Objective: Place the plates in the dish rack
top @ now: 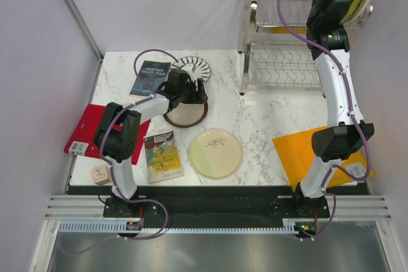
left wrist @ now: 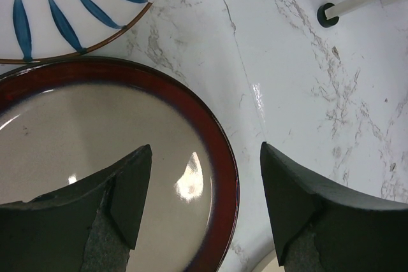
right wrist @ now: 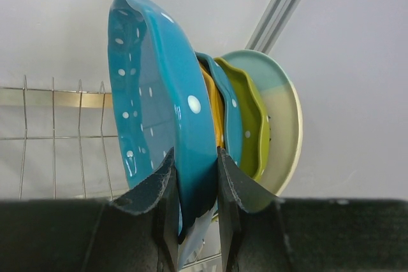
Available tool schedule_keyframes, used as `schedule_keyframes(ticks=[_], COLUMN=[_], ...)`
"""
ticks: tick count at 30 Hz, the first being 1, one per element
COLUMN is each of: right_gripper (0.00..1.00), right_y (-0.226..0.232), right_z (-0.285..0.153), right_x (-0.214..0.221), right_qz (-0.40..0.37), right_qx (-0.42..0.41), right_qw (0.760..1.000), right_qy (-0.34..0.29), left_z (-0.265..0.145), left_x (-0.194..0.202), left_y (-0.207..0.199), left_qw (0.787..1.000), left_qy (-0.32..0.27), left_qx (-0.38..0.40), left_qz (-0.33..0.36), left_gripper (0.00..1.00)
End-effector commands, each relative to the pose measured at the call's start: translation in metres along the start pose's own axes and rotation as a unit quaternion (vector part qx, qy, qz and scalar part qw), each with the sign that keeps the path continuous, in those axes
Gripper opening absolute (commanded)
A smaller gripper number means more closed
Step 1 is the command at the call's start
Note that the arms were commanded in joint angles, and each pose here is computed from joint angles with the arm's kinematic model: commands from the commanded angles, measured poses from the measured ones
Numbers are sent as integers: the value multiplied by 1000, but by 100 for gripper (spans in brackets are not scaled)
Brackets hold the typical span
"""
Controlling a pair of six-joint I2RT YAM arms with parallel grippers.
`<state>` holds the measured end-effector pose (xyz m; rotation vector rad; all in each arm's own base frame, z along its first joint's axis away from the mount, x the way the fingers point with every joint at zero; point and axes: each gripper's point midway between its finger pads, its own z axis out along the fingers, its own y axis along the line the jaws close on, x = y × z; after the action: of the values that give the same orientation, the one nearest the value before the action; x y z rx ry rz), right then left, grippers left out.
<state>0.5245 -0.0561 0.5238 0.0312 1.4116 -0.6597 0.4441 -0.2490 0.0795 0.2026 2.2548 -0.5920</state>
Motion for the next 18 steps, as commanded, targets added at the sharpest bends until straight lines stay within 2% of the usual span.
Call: schedule_keyframes(ticks=[1, 18], right_gripper=[0, 0], right_y=[-56, -14], right_z=[-7, 30], right_x=[-57, -7], right_qz=[66, 57], right_qx=[68, 33], right_qw=[992, 997], right_qy=[-88, -45], left_z=[3, 7], left_x=[-17, -12], left_y=[-9, -2], left_qw=[1000, 1000], left_qy=[-17, -9], left_qx=[10, -3], left_qz=[9, 4], left_gripper=[76, 76])
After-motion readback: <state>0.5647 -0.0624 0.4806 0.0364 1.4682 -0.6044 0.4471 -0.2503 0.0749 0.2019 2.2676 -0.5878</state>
